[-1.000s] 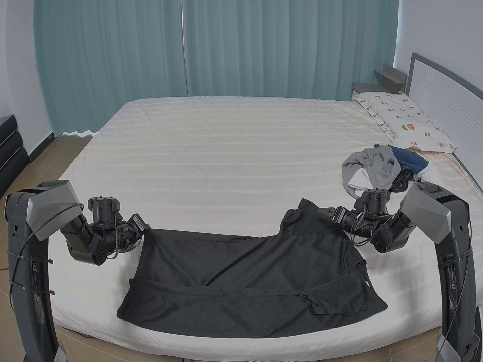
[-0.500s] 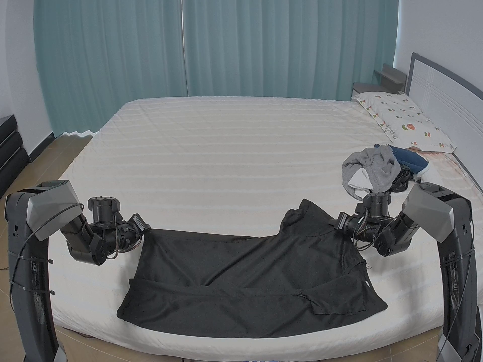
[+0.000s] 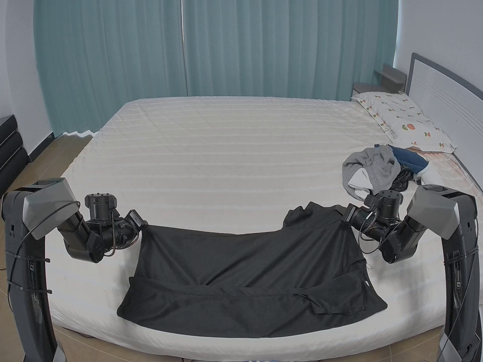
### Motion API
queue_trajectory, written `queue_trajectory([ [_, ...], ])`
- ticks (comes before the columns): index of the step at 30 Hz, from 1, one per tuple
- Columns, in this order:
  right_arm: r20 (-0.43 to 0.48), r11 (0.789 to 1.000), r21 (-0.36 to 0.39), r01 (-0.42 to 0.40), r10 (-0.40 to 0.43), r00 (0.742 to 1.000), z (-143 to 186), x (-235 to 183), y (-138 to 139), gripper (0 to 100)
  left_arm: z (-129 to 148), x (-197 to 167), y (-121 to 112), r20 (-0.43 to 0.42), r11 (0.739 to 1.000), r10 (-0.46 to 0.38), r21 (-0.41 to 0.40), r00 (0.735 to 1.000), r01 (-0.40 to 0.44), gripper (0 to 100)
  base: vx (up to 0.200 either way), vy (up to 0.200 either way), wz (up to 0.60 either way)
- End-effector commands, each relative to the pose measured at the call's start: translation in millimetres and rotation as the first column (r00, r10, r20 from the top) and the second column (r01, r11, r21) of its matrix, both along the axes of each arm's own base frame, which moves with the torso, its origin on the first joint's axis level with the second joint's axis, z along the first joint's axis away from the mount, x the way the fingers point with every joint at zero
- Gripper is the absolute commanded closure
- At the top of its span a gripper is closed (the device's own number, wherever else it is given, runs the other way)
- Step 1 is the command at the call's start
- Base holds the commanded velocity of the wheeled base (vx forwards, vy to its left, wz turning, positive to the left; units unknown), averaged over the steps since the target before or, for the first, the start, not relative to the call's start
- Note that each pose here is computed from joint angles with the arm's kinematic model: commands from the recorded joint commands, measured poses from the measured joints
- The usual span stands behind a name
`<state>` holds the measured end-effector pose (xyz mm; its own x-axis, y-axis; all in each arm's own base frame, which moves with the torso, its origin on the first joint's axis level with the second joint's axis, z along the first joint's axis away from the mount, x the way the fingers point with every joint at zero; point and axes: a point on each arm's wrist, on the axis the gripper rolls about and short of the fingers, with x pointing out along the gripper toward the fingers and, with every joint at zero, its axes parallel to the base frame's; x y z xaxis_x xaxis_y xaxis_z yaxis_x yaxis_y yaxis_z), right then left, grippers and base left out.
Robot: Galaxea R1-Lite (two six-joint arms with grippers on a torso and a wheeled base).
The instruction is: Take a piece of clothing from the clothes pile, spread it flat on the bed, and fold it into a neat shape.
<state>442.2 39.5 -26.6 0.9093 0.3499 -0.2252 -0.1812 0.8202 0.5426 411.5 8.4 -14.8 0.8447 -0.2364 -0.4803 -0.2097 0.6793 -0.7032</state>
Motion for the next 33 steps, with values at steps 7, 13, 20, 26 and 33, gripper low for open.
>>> queue_trajectory([
  [7, 0.024, 1.000, 0.007, 0.025, -0.025, 0.999, -11.8, 0.2, -8.2, 100, 12.4, -3.8, 5.6, 0.104, 1.000, 0.026, -0.020, 0.994, -0.024, 100, 0.000, 0.000, 0.00],
  [13, 0.039, 0.999, 0.027, 0.036, -0.037, 0.999, -7.9, -1.8, -13.0, 100, 13.3, -5.9, 8.6, 0.125, 0.999, 0.033, -0.022, 0.992, -0.030, 100, 0.000, 0.000, 0.00],
  [20, 0.041, 0.999, 0.038, 0.038, -0.039, 0.998, -3.5, -11.7, -18.4, 100, 11.8, -7.0, 12.3, 0.119, 0.999, 0.039, -0.020, 0.992, -0.037, 100, 0.000, 0.000, 0.00],
  [26, 0.040, 0.999, 0.044, 0.009, -0.011, 0.999, 5.0, -20.4, -19.3, 100, 10.5, -11.5, 11.7, 0.106, 0.999, 0.028, -0.024, 0.994, -0.025, 100, 0.000, 0.000, 0.00],
  [33, 0.008, 0.998, 0.053, -0.032, 0.031, 0.999, 4.4, -30.4, -24.7, 100, 8.2, -14.1, 11.3, 0.094, 1.000, 0.016, -0.025, 0.995, -0.014, 100, 0.000, 0.000, 0.00],
])
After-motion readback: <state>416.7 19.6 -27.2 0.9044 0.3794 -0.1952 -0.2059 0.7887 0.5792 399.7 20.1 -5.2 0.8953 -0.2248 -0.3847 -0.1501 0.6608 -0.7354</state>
